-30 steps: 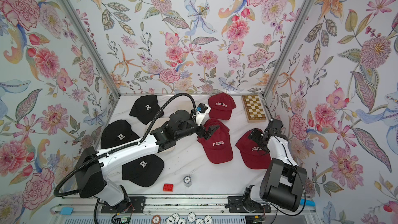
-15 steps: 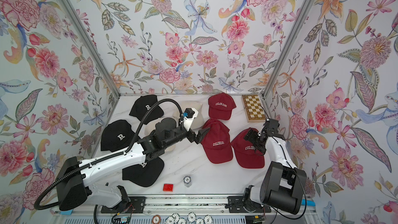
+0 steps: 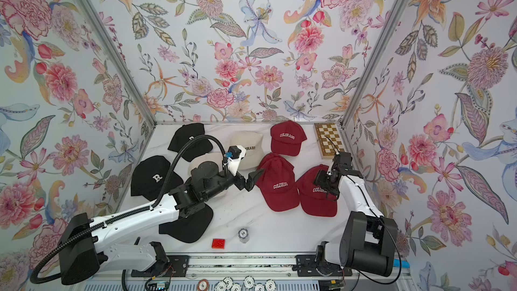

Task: Stack the baseball caps by color
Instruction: Pick up the baseball cap from the center of the board, then place the baseball cap on the baseball cap, then pick up the baseball cap from the center of the board.

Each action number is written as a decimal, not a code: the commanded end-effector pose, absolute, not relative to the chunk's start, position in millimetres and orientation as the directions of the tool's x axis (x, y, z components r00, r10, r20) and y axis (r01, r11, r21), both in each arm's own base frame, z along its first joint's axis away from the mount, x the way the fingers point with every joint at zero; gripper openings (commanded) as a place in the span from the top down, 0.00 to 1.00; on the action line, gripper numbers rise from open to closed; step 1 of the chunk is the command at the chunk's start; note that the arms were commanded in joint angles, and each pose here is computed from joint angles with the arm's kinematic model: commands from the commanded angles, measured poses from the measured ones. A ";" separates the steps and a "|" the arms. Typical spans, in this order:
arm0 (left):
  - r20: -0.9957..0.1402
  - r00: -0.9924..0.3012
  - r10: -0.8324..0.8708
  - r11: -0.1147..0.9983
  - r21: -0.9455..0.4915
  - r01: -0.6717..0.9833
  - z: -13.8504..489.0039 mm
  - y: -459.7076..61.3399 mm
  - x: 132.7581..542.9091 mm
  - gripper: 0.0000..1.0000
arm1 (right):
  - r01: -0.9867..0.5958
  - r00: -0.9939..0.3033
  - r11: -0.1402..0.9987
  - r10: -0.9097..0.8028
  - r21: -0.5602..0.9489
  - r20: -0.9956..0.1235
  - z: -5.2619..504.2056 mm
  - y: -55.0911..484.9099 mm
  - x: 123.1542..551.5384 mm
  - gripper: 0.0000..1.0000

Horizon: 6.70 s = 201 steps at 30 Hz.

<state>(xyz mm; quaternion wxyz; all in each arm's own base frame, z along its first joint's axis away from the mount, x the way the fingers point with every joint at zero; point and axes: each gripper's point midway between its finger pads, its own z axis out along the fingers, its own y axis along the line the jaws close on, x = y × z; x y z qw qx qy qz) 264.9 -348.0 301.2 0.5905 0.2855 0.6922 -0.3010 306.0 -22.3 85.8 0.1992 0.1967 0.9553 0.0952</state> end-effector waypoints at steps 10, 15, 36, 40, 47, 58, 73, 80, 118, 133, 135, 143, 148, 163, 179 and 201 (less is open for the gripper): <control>-0.991 -0.133 0.013 0.680 -0.089 0.728 307.1 -336.3 261.4 0.00 | 0.349 -0.868 0.923 0.383 0.161 -0.316 75.8 -31.4 298.9 0.72; -0.991 -0.132 0.011 0.682 -0.089 0.726 308.2 -335.4 261.7 0.00 | 0.351 -0.870 0.925 0.379 0.145 -0.314 74.5 -33.7 296.9 0.88; -0.992 -0.124 0.016 0.685 -0.079 0.724 315.9 -335.6 262.9 0.00 | 0.278 -0.818 0.954 0.296 0.113 -0.494 176.6 -31.5 316.5 1.00; -0.992 -0.123 0.013 0.694 -0.080 0.716 316.1 -329.5 260.7 0.00 | 0.190 -0.815 0.971 0.239 0.146 -0.529 200.5 -11.2 319.0 1.00; -0.993 -0.117 0.017 0.716 -0.069 0.695 318.2 -316.6 258.3 0.00 | -0.054 -0.795 0.987 0.048 0.149 -0.604 238.5 40.3 314.1 1.00; -0.992 -0.124 -0.006 0.737 -0.089 0.670 322.3 -302.7 255.0 0.00 | -0.299 -0.759 0.949 -0.175 0.097 -0.627 261.3 102.2 289.7 1.00; -0.991 -0.131 -0.004 0.755 -0.089 0.649 314.5 -297.5 256.8 0.00 | -0.362 -0.782 0.919 -0.207 0.157 -0.588 298.4 115.2 233.9 1.00; -0.992 -0.130 0.005 0.733 -0.085 0.675 314.8 -309.9 258.6 0.00 | -0.360 -0.850 0.892 -0.193 0.274 -0.490 288.4 125.6 204.7 1.00; -0.990 -0.127 0.062 0.774 -0.033 0.633 298.1 -299.7 268.7 0.00 | -0.315 -0.914 0.936 -0.254 0.158 -0.318 148.1 142.0 283.7 1.00; -0.988 -0.138 0.074 0.779 -0.029 0.626 296.9 -298.0 273.4 0.00 | -0.298 -0.910 0.947 -0.243 0.123 -0.336 106.3 140.7 298.0 1.00; -0.987 -0.139 0.075 0.781 -0.029 0.624 296.7 -296.9 273.6 0.00 | -0.303 -0.905 0.945 -0.247 0.119 -0.346 104.9 142.2 300.1 1.00; -0.987 -0.144 0.076 0.786 -0.030 0.618 296.2 -294.3 274.4 0.00 | -0.317 -0.907 0.942 -0.267 0.113 -0.325 87.8 145.6 301.1 0.99; -0.986 -0.147 0.077 0.788 -0.030 0.615 296.4 -292.8 274.7 0.00 | -0.315 -0.911 0.943 -0.269 0.104 -0.313 74.9 143.8 299.5 0.75; -0.986 -0.147 0.075 0.802 -0.028 0.597 297.8 -286.6 277.0 0.00 | -0.305 -0.903 0.948 -0.259 0.087 -0.343 89.3 141.9 305.1 0.28; -0.991 -0.107 0.084 0.779 -0.002 0.627 311.3 -304.2 284.8 0.00 | -0.259 -0.774 0.966 -0.206 0.003 -0.598 243.6 126.6 342.1 0.12; -0.987 -0.045 0.154 0.710 0.079 0.700 327.4 -407.1 345.7 0.00 | -0.002 -0.706 0.998 0.042 0.062 -0.707 251.7 66.5 437.8 0.13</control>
